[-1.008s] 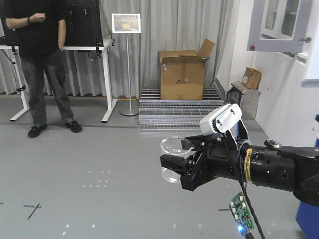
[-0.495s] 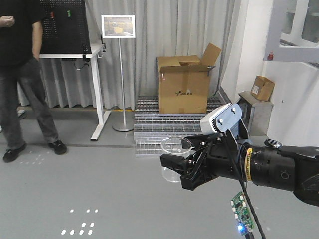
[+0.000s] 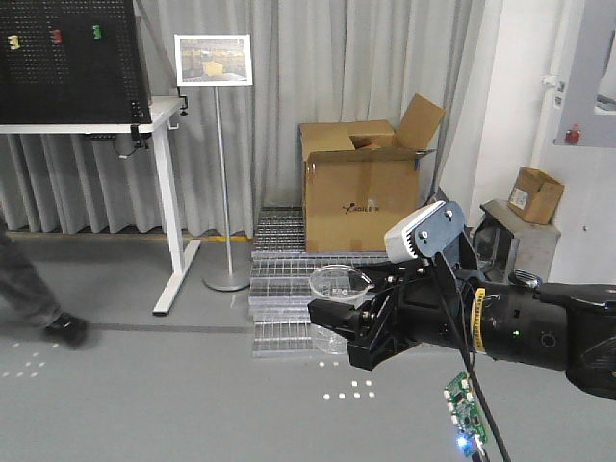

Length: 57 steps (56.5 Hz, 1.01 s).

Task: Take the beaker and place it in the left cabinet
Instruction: 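Hold the beaker in the right gripper while driving to the cabinet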

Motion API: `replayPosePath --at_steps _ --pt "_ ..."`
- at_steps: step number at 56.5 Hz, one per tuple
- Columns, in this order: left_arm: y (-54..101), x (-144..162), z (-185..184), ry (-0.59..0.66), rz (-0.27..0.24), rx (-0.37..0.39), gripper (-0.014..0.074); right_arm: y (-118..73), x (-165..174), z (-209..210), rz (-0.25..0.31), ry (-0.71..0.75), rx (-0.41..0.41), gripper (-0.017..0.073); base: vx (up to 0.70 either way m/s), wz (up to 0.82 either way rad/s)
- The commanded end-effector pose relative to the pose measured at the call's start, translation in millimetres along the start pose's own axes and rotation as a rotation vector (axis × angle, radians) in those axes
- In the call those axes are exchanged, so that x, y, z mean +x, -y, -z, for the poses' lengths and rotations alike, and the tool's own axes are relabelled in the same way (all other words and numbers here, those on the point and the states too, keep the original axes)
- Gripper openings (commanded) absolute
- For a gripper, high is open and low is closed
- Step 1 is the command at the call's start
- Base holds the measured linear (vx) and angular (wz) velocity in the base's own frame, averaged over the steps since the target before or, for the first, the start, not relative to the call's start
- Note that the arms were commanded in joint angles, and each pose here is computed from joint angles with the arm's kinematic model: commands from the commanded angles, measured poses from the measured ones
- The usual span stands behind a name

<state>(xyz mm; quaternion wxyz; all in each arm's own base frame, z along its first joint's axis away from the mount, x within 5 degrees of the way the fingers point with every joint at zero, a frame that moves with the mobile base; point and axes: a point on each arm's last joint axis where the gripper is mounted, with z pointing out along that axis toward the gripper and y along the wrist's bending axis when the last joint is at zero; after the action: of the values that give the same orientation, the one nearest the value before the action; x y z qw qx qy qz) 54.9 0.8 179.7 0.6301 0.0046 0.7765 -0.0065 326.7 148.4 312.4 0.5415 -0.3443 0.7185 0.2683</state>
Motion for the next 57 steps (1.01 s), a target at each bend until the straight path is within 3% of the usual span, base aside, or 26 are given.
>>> replayPosePath --at_steps 1,57 --pt "1.8 -11.2 2.6 0.109 0.005 0.023 0.0004 -3.1 -23.7 11.6 0.004 0.086 0.004 0.0219 0.69 -0.02" --pt "1.8 -11.2 2.6 0.109 0.005 0.023 0.0004 -3.0 -23.4 11.3 0.004 0.085 0.004 0.0219 0.58 -0.03"
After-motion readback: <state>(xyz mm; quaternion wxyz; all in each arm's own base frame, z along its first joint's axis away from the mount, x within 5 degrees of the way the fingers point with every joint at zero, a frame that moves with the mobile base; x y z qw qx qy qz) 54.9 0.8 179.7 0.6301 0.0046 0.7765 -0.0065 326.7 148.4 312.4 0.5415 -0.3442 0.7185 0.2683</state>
